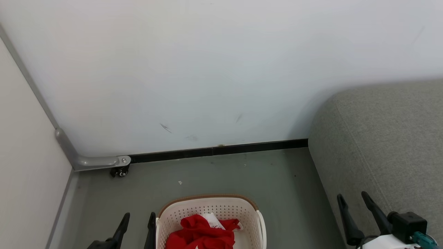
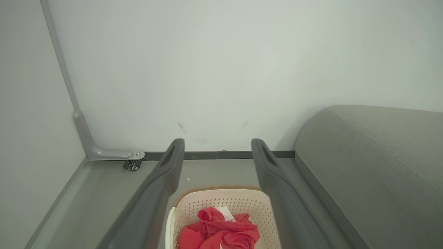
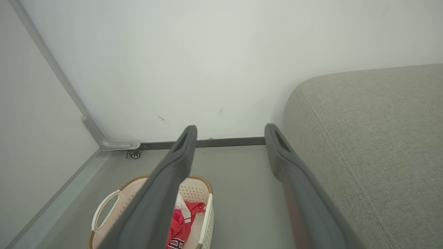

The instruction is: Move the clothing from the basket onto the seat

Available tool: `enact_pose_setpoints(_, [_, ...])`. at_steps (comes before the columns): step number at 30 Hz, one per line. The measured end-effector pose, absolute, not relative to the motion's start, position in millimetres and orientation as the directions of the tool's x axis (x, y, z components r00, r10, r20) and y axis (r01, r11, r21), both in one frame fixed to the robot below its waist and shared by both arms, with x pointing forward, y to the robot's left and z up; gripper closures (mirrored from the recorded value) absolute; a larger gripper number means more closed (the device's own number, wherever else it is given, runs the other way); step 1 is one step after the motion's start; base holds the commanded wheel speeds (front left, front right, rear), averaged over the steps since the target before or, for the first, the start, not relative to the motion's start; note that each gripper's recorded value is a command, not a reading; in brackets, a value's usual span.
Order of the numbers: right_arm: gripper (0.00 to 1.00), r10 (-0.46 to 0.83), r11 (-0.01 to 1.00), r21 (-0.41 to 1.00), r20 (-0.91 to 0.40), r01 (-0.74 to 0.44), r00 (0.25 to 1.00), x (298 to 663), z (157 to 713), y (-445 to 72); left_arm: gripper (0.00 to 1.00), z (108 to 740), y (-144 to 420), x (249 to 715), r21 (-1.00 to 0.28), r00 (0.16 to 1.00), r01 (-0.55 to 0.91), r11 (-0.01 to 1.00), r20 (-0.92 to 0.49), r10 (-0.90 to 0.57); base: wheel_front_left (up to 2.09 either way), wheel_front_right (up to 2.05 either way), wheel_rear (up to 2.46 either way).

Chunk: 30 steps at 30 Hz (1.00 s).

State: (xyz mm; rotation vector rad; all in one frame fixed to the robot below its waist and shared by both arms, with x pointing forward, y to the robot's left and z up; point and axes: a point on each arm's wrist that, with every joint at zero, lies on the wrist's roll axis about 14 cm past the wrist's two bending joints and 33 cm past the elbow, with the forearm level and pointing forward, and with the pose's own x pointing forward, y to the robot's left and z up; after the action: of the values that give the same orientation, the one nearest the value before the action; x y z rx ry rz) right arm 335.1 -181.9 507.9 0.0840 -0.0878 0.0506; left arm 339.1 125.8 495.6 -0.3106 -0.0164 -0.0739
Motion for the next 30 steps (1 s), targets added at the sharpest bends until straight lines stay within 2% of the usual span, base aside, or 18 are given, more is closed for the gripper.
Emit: enact_pose_setpoints(30, [0.0,0.057,0.994,0.084,0.076,-0.064,0.995,335.3,503.5,-177.9,0.0,487.8,123.7,336.6,-0.292,0.998,0.062,0.954,0.0,-0.065,0.0,0.0,0.0])
